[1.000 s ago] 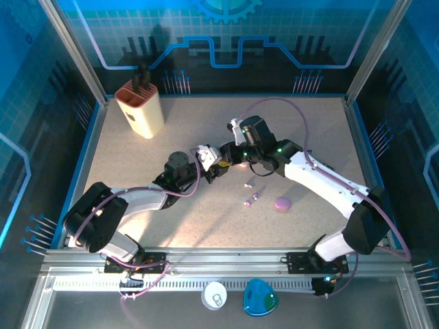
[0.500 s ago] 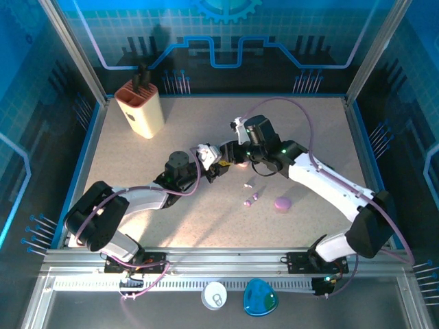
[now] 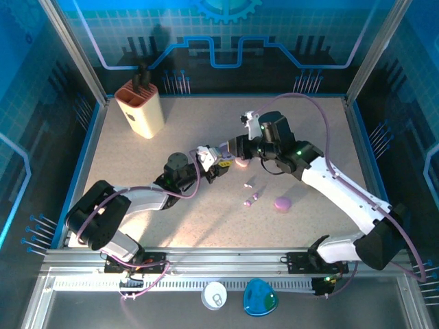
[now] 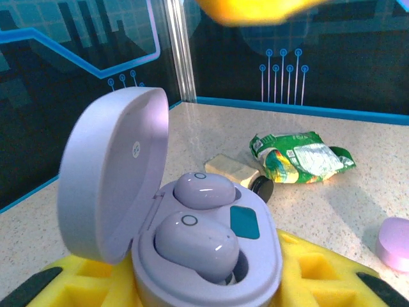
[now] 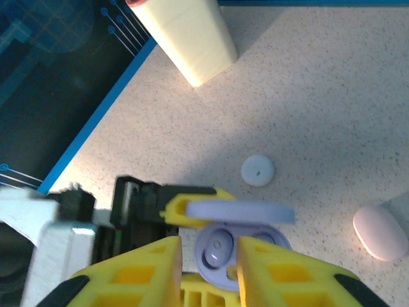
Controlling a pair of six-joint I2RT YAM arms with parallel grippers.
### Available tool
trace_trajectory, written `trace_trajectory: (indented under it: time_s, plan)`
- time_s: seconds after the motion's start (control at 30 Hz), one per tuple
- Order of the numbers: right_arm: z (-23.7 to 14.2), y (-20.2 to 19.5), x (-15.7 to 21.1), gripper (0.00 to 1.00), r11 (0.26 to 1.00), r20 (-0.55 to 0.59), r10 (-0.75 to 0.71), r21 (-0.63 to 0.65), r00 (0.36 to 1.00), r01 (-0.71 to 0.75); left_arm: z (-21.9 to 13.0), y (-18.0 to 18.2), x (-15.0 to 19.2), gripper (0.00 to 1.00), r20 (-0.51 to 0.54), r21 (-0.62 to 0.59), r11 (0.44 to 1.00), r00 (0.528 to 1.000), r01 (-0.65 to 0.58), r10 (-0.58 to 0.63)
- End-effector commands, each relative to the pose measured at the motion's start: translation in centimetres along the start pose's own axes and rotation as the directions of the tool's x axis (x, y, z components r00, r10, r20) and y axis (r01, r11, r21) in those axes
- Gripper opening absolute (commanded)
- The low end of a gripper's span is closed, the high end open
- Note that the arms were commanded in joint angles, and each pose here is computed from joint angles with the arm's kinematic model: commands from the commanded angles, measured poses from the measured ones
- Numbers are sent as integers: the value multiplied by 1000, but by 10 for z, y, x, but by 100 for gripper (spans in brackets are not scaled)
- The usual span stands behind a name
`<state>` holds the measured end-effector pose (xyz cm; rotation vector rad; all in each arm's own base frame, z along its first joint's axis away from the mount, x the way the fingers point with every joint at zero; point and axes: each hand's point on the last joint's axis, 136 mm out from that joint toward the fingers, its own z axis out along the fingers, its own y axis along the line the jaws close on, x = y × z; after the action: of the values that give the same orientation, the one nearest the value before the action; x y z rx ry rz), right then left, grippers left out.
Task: Insert wireless bluetooth earbuds into charging case
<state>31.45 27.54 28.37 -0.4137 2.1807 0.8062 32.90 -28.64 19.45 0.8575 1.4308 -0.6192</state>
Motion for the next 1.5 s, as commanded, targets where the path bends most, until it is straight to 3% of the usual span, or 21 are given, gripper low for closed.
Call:
trace_trajectory:
  time_s: [0.0,0.23,0.53,0.67,0.73,0.9,1.0,1.3,1.47]
  plan:
    - [7,-2,-11,27,1000,-12,-18,5,1000,18,-4,-5,-10,32,49,24,997,997,-68,66]
    - [30,-8,-3,26,1000,-85,-15,19,996,17,-7,-6,-16,32,60,22,997,996,-72,70]
    - [24,-19,17,25,998,-136,-12,56,991,19,-3,6,-30,32,84,-16,997,994,71,-70]
    - [15,-21,14,25,998,-108,11,66,994,-4,-1,6,-41,32,130,4,991,983,130,-130]
    - [8,-20,7,30,998,-72,35,54,997,-31,0,5,-44,32,138,16,991,981,134,-135]
    - [-4,-17,4,58,990,-37,132,-48,991,-133,-3,0,-53,32,164,47,989,975,144,-149]
    - [-5,-14,9,64,968,-61,206,-134,977,-213,-4,-2,-59,32,182,66,986,969,155,-165]
    - [1,2,16,62,846,-126,368,-365,921,-388,-9,-10,-77,32,252,129,981,952,145,-174]
    - [2,0,16,49,826,-119,399,-384,909,-412,-10,-14,-75,32,256,147,980,952,133,-167]
